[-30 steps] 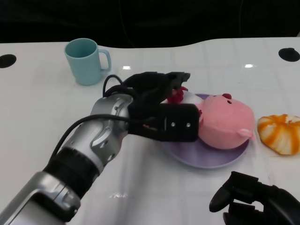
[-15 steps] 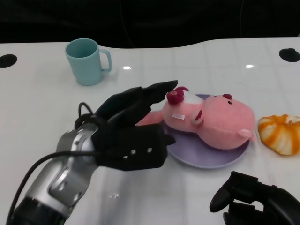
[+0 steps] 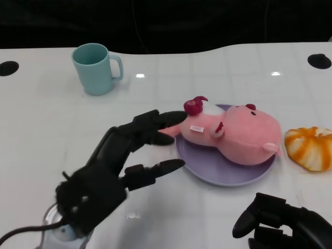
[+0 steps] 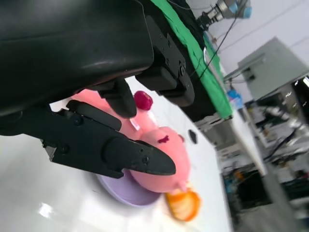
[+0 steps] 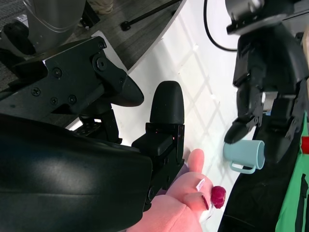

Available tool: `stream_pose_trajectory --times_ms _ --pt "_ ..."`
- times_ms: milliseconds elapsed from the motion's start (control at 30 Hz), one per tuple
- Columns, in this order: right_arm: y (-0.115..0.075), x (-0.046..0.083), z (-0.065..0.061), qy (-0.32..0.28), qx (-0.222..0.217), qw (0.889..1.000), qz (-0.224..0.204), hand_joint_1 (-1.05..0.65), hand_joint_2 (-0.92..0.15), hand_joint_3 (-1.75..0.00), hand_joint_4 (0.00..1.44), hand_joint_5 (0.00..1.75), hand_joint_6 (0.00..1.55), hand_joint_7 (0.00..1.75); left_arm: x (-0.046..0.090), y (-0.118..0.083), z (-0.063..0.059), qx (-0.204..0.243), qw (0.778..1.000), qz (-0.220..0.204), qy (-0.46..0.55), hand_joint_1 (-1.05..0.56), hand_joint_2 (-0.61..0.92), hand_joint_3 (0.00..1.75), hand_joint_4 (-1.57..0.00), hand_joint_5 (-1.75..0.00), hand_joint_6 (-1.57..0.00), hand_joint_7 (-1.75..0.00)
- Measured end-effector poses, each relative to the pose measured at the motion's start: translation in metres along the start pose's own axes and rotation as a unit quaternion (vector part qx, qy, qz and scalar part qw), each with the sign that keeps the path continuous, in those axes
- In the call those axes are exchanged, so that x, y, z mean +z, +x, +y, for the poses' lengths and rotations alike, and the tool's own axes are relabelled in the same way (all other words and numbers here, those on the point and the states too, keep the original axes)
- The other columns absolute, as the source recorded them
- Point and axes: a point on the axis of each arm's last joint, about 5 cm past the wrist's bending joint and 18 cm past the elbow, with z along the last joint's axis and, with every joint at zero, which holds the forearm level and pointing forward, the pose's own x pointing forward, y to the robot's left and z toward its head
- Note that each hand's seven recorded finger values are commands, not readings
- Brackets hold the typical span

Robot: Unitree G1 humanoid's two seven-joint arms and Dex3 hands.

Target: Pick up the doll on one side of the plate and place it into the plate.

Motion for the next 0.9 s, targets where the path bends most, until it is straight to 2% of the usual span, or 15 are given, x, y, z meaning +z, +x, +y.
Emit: stream_pose_trajectory --times_ms 33,100,133,233,267,333,500,667,900 --pt "0.0 0.0 0.0 -0.001 0.0 1.0 0.0 -0.08 -0.62 -1.11 0.66 1.75 0.52 1.39 0.0 -0.005 0.0 0.01 1.0 0.004 -0.021 -0.16 0.74 0.51 -0.62 -1.18 -0.67 -0.69" --pt "-0.001 -0.001 0.0 -0.002 0.0 1.0 0.001 -0.09 -0.62 -1.11 0.66 1.75 0.52 1.39 0.001 -0.014 -0.001 0.022 0.998 0.019 -0.052 -0.12 0.59 0.88 -0.68 -1.25 -0.68 -0.91" --pt "-0.002 -0.001 0.0 -0.002 0.0 1.0 0.002 -0.08 -0.62 -1.11 0.66 1.75 0.51 1.39 0.001 -0.019 -0.001 0.027 0.997 0.03 -0.064 -0.06 0.52 1.08 -0.73 -1.36 -0.7 -1.1" --pt "-0.003 -0.001 0.0 -0.001 0.0 1.0 0.003 -0.07 -0.62 -1.1 0.65 1.75 0.51 1.39 0.003 -0.03 -0.002 0.032 0.995 0.057 -0.075 0.0 0.45 1.29 -0.79 -1.52 -0.75 -1.3" --pt "-0.003 -0.001 0.0 -0.001 0.0 1.0 0.003 -0.07 -0.62 -1.1 0.65 1.75 0.51 1.39 0.004 -0.032 -0.003 0.033 0.994 0.064 -0.08 0.02 0.44 1.4 -0.84 -1.63 -0.79 -1.41" --pt "-0.003 0.0 0.001 -0.002 -0.001 1.0 0.002 -0.07 -0.62 -1.1 0.65 1.75 0.51 1.39 0.005 -0.037 -0.004 0.034 0.99 0.086 -0.107 0.01 0.43 1.47 -0.88 -1.72 -0.82 -1.48" --pt "-0.004 0.002 0.001 -0.005 -0.002 1.0 -0.003 -0.07 -0.63 -1.1 0.65 1.75 0.51 1.39 0.01 -0.048 -0.004 0.046 0.977 0.13 -0.164 -0.02 0.41 1.49 -0.95 -1.74 -0.87 -1.55" --pt "-0.003 0.003 0.001 -0.005 -0.001 1.0 -0.005 -0.07 -0.64 -1.1 0.65 1.75 0.5 1.39 0.014 -0.059 -0.004 0.048 0.967 0.16 -0.192 -0.05 0.4 1.49 -0.97 -1.75 -0.82 -1.7" --pt "-0.002 0.003 0.0 -0.007 0.0 1.0 -0.007 -0.06 -0.63 -1.11 0.65 1.75 0.5 1.4 0.019 -0.068 -0.003 0.048 0.957 0.192 -0.214 -0.06 0.42 1.44 -0.94 -1.75 -0.77 -1.73"
